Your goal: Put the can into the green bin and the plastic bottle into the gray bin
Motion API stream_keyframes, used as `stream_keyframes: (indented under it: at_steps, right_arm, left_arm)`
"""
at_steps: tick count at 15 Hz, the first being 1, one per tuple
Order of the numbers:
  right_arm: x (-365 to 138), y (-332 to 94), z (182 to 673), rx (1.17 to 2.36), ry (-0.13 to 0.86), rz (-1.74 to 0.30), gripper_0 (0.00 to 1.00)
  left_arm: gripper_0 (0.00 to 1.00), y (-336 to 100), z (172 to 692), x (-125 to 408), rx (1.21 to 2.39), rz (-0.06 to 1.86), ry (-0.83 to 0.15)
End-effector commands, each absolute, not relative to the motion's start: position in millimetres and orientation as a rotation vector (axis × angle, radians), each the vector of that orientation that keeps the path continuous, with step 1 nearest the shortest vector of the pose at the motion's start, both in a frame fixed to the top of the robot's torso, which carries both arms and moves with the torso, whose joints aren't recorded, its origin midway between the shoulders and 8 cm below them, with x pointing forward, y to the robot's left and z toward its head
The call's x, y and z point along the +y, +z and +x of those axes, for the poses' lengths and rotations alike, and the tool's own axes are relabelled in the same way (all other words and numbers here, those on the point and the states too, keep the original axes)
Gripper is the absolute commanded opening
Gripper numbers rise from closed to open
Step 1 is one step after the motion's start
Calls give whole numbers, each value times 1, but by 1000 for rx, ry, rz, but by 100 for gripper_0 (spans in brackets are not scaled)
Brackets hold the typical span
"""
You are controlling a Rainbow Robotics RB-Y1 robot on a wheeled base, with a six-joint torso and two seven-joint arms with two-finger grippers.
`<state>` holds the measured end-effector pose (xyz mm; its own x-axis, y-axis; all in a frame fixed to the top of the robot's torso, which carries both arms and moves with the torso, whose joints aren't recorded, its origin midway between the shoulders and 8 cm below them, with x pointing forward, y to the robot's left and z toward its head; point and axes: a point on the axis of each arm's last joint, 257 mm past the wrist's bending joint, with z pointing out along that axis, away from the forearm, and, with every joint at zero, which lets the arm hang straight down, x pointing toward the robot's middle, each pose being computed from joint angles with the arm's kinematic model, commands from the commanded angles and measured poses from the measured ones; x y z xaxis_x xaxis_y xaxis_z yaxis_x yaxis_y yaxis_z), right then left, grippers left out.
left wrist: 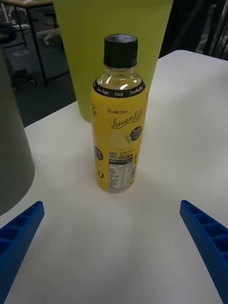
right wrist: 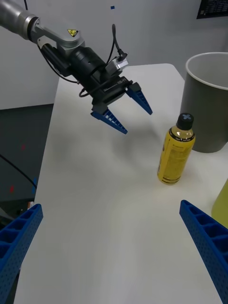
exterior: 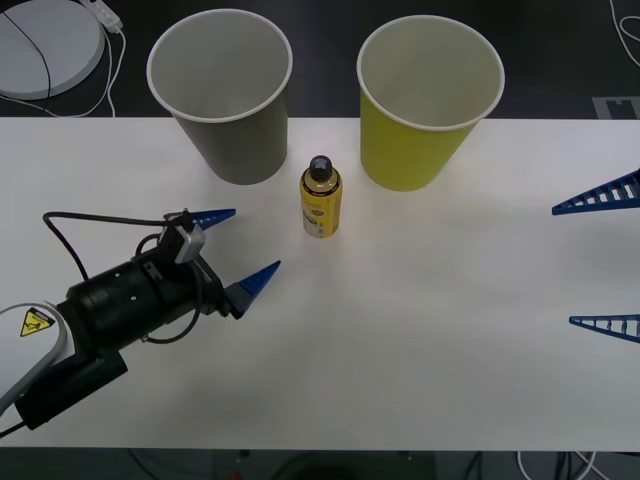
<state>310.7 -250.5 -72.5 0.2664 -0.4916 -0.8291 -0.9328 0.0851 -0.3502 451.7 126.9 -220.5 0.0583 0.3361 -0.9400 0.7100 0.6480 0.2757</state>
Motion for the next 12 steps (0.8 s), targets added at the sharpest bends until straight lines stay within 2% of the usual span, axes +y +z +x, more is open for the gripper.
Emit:
stream_keyframes:
  at_steps: [1, 12]
  right_arm:
    - [-251, -73, 311, 1367, 563, -1552, 100]
    - [-251, -73, 311, 1367, 563, -1552, 100]
  left_arm:
    - [100, -222, 461, 114, 1537, 900, -360]
    - [100, -222, 491, 96, 1525, 899, -331]
